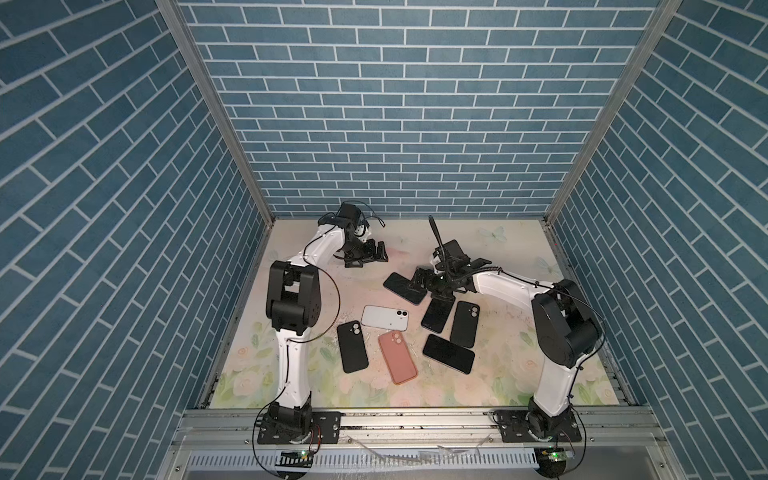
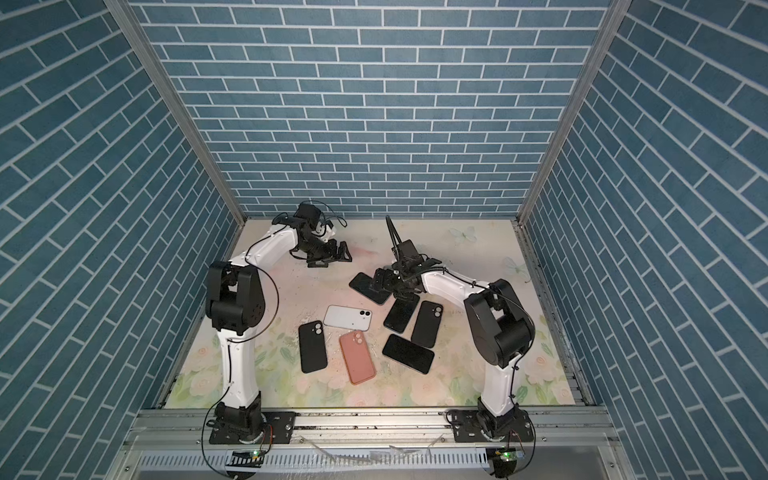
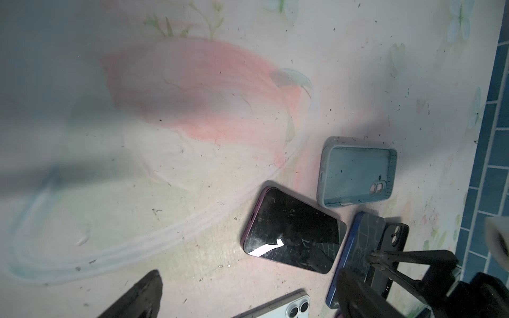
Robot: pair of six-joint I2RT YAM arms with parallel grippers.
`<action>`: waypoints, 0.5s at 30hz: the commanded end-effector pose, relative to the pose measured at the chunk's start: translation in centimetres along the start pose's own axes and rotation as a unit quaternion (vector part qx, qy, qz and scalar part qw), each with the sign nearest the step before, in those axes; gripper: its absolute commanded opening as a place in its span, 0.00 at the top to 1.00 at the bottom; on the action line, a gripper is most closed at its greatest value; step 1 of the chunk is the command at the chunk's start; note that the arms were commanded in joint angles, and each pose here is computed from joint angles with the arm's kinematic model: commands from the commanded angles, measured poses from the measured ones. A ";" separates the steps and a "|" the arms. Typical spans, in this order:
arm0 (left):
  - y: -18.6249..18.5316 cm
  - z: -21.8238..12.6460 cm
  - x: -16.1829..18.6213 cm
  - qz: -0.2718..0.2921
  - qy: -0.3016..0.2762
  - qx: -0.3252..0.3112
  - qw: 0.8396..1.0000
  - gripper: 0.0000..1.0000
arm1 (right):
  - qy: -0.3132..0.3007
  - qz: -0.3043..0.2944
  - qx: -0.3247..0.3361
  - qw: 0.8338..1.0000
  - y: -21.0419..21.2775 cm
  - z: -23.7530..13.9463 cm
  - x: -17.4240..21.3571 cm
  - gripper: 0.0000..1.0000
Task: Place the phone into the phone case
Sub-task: 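Grasp the purple-edged black phone with the right gripper while the left gripper hovers nearby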
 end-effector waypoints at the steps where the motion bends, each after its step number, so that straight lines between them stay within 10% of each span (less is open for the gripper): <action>1: -0.8 0.9 -0.6 -0.001 0.001 0.032 0.999 0.00 | -0.002 0.021 -0.011 1.000 0.8 0.8 -0.3 0.03; 15: -1.1 4.8 -0.6 -0.003 0.029 0.050 0.998 0.01 | 0.013 0.030 0.002 0.999 0.1 3.5 -0.5 0.03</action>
Point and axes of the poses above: each gripper's point midway between its finger pads, its own z axis out along the fingers, its own y axis along the line the jaws close on, x = y × z, the point moved 8 cm from there along -z, back along the fingers, and after that the axes turned 3 degrees about z, right-handed, at the moved point
